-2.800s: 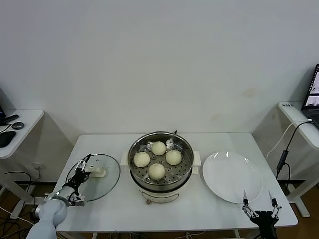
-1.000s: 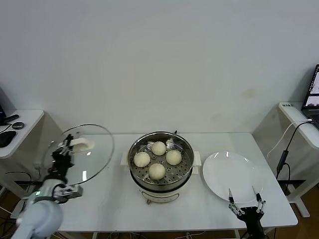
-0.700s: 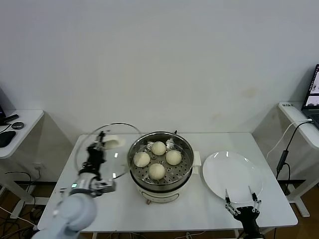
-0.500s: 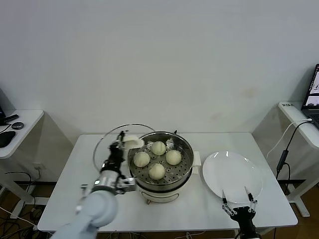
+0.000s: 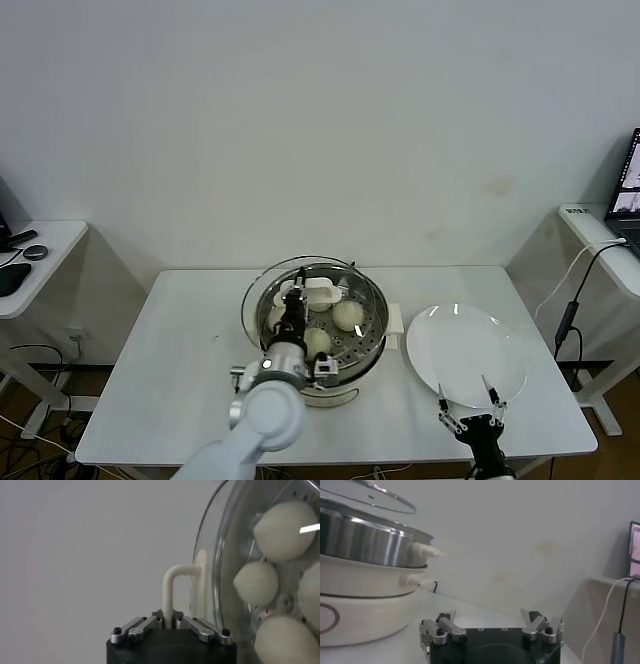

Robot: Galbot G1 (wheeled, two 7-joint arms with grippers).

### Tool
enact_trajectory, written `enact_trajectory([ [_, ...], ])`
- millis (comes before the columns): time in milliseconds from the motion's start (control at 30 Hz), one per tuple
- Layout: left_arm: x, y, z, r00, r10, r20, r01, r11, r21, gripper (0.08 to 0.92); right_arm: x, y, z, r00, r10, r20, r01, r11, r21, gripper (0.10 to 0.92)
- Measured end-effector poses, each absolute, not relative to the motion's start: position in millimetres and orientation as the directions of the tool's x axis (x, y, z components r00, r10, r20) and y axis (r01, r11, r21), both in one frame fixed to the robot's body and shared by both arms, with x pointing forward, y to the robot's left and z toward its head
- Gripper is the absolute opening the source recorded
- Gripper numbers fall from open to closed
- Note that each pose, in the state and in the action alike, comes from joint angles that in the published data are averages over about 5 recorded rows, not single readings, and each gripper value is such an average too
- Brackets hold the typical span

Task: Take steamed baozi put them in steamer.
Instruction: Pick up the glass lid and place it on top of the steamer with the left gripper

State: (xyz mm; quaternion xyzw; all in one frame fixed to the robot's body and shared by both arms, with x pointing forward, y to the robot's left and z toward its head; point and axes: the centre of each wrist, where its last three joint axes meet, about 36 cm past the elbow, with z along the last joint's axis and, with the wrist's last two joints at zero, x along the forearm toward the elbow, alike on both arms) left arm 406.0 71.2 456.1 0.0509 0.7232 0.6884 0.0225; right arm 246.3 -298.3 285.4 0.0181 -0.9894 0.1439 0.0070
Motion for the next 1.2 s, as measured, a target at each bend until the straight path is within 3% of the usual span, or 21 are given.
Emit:
enact_trajectory([
  [1200,416,49,425,-0.993,0.108,0.049,0.048,-0.011,0.999,0.171,241,-300,281,-0.999,-0.042,0.028,-0.049,0.954,-0.295,0.823],
])
